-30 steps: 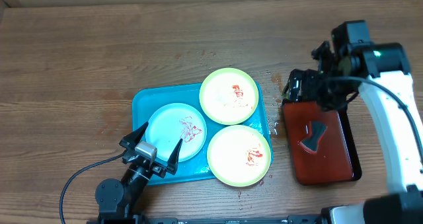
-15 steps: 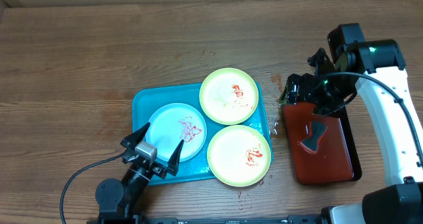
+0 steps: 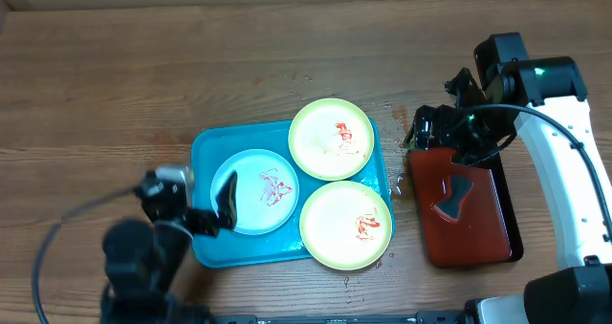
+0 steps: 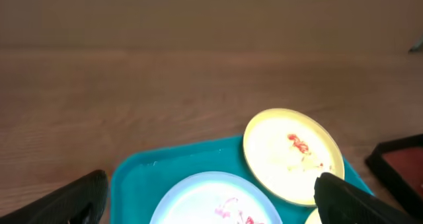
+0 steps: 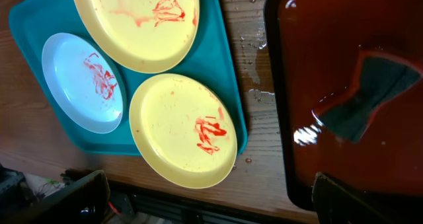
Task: Clean dirty plates on tray and stack at the side
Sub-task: 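Move right gripper over the sponge and left gripper to white plate, then grip the white plate rim with the left gripper to hold it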
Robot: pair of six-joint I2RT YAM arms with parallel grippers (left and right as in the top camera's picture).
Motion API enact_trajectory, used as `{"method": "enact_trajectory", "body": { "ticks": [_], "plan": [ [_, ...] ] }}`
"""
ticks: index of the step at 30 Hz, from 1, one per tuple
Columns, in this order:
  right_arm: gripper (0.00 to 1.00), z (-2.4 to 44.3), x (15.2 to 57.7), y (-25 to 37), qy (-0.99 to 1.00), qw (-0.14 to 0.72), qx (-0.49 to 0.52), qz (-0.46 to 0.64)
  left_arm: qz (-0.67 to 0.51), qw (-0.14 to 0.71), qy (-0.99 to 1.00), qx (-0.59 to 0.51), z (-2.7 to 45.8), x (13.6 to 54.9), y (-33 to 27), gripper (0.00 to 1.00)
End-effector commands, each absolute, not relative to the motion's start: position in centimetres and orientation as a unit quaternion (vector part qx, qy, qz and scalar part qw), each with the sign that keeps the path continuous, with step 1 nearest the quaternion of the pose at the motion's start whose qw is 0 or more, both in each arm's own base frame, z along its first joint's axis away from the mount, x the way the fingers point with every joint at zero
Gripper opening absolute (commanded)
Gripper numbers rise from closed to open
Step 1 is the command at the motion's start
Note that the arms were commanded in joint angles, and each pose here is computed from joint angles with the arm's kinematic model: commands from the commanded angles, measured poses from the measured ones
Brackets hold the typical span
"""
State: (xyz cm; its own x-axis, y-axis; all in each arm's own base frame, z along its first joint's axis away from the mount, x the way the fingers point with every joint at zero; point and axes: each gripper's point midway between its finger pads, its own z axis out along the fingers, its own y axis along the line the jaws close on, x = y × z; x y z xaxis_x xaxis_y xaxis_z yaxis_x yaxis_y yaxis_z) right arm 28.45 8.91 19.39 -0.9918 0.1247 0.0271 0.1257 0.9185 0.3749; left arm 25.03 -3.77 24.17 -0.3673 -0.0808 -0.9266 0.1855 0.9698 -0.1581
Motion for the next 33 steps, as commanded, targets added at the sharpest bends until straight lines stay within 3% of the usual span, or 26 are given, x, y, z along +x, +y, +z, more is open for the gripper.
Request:
{"method": "enact_trajectory", "body": {
  "ticks": [1, 5, 9, 13, 18, 26, 33],
  "plan": [
    [1.00, 20.5, 28.7, 9.1, -0.978, -0.017, -0.057, -0.198, -0.106, 0.494, 0.863, 0.008, 24.7, 27.8, -3.1, 1.00],
    [1.00, 20.5, 28.3, 9.1, -0.978, -0.010, -0.061, -0.197, -0.101, 0.356, 0.929, -0.009, 22.2, 29.7, -2.9, 1.00],
    [1.00, 20.4, 27.4, 9.0, -0.978, 0.012, -0.072, -0.194, -0.113, 0.139, 0.983, -0.045, 16.9, 29.4, -3.3, 1.00],
    [1.00, 20.4, 27.0, 9.0, -0.978, 0.019, -0.074, -0.192, -0.109, 0.052, 0.991, -0.055, 13.3, 28.8, -3.3, 1.00],
    [1.00, 20.3, 26.3, 8.8, -0.979, 0.034, -0.076, -0.185, -0.104, 0.042, 0.992, -0.057, 12.5, 28.8, -3.2, 1.00],
    [1.00, 20.3, 26.1, 8.7, -0.979, 0.036, -0.077, -0.184, -0.104, 0.124, 0.986, -0.030, 13.1, 27.5, -3.1, 1.00],
    [1.00, 20.3, 26.1, 8.7, -0.979, 0.038, -0.077, -0.184, -0.112, 0.087, 0.989, -0.040, 10.7, 25.1, -3.4, 1.00]
  ]
}}
